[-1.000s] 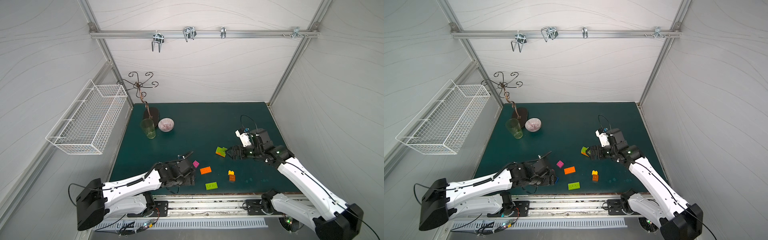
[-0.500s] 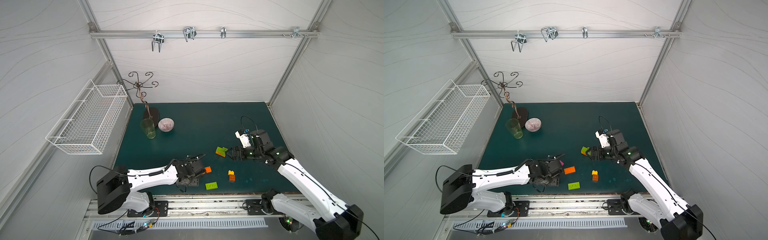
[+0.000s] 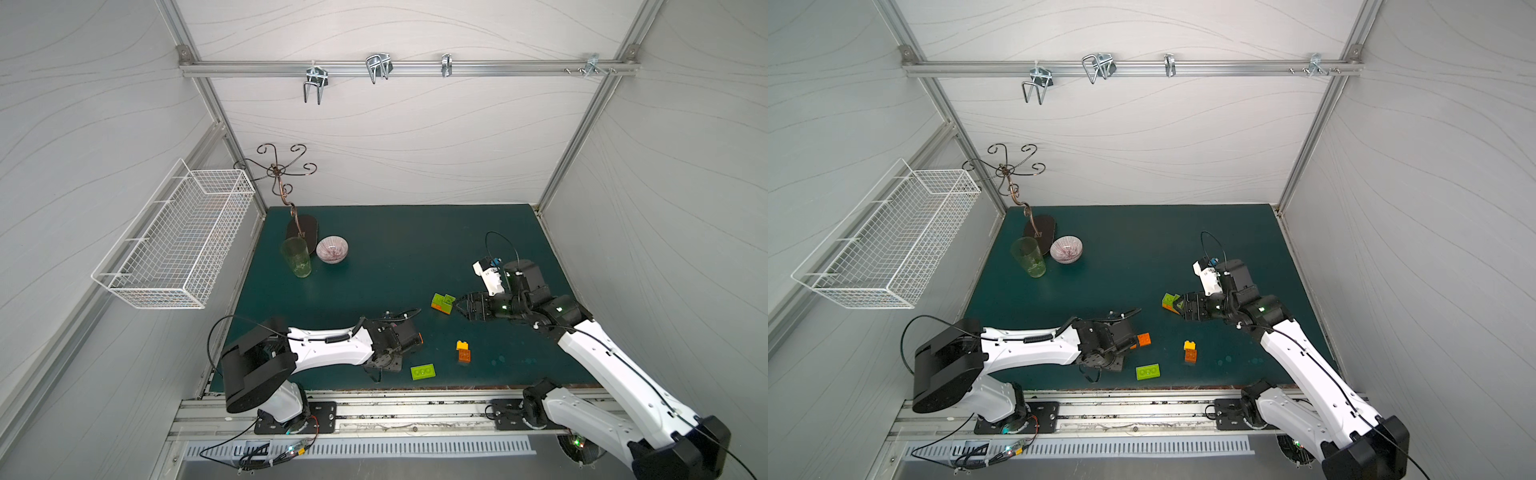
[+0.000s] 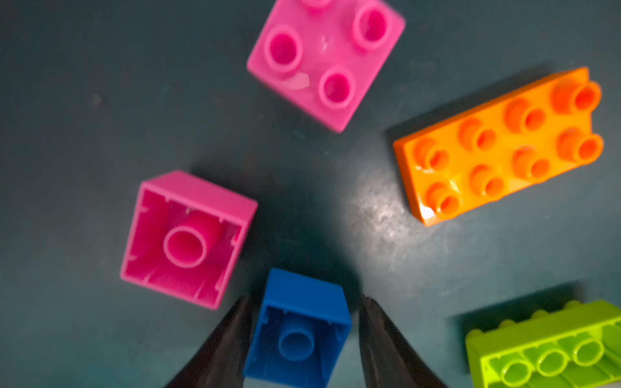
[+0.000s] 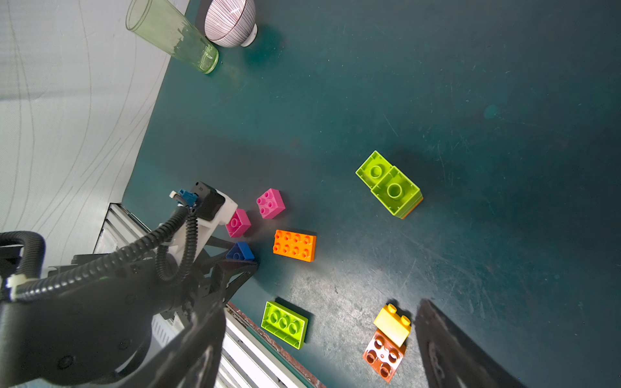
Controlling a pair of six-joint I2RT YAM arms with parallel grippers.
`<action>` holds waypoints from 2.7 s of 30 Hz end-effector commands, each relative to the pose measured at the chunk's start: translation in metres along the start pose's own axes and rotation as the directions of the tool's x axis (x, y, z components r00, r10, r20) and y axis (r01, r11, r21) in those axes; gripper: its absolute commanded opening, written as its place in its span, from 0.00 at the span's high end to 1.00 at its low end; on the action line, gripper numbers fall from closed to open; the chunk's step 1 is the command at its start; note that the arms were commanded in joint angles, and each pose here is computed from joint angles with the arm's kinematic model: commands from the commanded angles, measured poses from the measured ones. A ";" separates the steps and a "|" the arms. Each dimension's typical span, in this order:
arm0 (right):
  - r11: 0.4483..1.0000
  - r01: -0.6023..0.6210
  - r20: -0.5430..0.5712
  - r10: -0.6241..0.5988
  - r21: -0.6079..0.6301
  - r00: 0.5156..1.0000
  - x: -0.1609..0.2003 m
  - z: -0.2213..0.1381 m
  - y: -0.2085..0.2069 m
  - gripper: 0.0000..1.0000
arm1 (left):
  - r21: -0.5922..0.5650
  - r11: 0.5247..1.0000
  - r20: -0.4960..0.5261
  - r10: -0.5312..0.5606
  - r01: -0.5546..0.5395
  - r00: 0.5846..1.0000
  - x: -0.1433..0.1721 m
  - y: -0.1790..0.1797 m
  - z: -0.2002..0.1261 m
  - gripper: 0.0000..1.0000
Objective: Assemble the letter p with lego
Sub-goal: Move the lego brick at the center of the board, then pick up the lego brick from the center of the board.
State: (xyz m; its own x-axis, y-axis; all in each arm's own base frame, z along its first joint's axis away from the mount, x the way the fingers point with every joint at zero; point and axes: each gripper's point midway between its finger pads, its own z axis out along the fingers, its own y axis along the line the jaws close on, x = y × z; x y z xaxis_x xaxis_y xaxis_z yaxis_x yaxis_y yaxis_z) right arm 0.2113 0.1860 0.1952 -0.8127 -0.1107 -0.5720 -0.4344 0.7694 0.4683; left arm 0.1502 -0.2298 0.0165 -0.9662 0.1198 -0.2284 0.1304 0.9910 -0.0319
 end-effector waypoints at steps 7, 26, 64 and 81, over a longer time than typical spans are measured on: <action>1.000 -0.011 -0.001 0.011 0.004 1.000 0.003 -0.006 -0.002 0.12 | 0.071 0.992 0.059 0.096 -0.100 0.994 -0.021 -0.032 0.000 0.55; 0.995 0.048 -0.219 -0.066 -0.086 0.974 0.037 0.027 0.024 0.18 | 0.157 0.988 0.172 -0.030 0.003 0.985 -0.034 0.021 -0.056 0.12; 0.704 0.703 -0.574 -0.620 -0.105 0.535 0.153 0.191 0.101 0.47 | 0.325 0.775 0.083 -0.594 0.541 0.800 -0.050 0.145 -0.040 0.01; 0.704 0.706 -0.503 -0.641 -0.085 0.579 0.096 0.143 0.093 0.79 | 0.394 0.777 0.087 -0.563 0.491 0.822 -0.068 0.132 -0.047 0.01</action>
State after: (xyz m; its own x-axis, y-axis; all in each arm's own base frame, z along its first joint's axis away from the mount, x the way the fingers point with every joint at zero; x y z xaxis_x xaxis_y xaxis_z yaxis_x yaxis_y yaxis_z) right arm 0.1351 0.3559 0.0542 -0.4008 -0.8790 -0.2585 -0.9093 0.4161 -0.0052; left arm 0.2052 -0.0936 0.0569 -0.8475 -0.4854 -0.2147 -0.3486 0.8142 -0.4644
